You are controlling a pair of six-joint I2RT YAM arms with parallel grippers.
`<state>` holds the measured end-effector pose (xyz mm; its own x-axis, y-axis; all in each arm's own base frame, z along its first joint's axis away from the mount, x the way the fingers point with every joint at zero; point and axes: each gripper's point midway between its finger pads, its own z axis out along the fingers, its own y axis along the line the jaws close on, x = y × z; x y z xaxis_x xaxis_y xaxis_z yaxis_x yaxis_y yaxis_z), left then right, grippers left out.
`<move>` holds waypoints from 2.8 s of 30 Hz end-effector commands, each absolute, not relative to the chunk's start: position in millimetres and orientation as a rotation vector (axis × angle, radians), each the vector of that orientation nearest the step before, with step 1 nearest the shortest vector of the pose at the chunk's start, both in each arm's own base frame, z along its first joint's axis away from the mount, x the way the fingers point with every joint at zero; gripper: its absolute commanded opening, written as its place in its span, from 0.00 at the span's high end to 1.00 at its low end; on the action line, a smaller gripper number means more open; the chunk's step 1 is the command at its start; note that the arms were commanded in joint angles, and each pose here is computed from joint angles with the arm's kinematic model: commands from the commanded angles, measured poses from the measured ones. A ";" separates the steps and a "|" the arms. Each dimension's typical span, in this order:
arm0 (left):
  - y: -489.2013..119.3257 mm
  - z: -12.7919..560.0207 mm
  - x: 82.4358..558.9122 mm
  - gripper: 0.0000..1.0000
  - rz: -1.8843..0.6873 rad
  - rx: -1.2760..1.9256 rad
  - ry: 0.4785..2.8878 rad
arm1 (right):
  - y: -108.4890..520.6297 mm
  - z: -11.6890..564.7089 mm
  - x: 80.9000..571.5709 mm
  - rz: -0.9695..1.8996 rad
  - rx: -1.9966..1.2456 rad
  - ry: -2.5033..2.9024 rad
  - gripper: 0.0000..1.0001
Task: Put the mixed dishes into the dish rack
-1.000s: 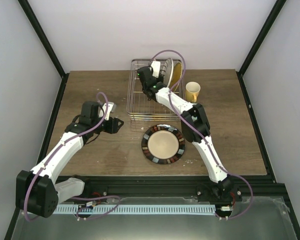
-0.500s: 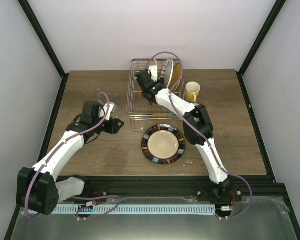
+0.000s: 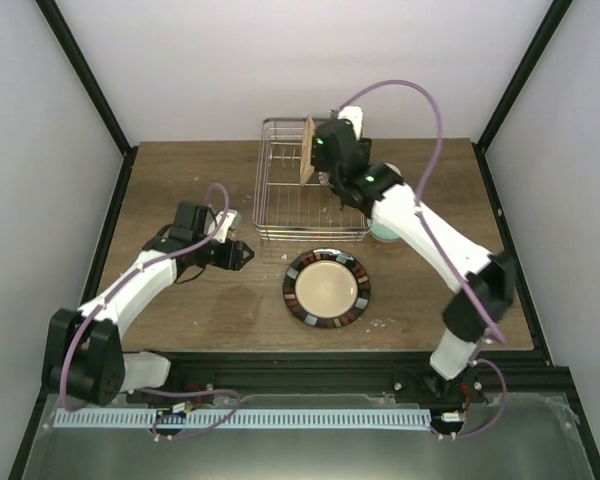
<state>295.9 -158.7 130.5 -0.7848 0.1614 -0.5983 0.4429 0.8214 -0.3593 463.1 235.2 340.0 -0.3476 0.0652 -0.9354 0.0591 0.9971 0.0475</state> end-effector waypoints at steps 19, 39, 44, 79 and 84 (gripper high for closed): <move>-227.2 66.5 258.1 0.41 -0.896 0.739 2.792 | 157.5 211.6 231.1 0.396 0.027 2.507 0.20; -248.1 45.1 276.0 0.41 -0.973 0.734 2.806 | 147.8 102.5 199.9 0.462 0.255 2.810 0.13; -259.0 44.3 277.1 0.41 -1.019 0.769 2.801 | 143.3 78.8 204.5 0.519 0.281 2.822 0.13; -289.4 19.6 252.0 0.48 -1.002 0.926 2.863 | 170.9 28.5 249.6 0.670 -0.102 2.788 0.65; -308.9 17.1 233.7 0.54 -1.052 1.027 2.860 | 173.1 32.6 238.5 0.705 -0.179 2.801 0.85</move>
<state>258.4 -281.4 27.0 -0.8429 0.5157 -0.1539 0.5048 0.6586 -0.5581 249.2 160.2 27.0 -0.9669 0.0468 -0.2507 -0.0659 0.9037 0.4230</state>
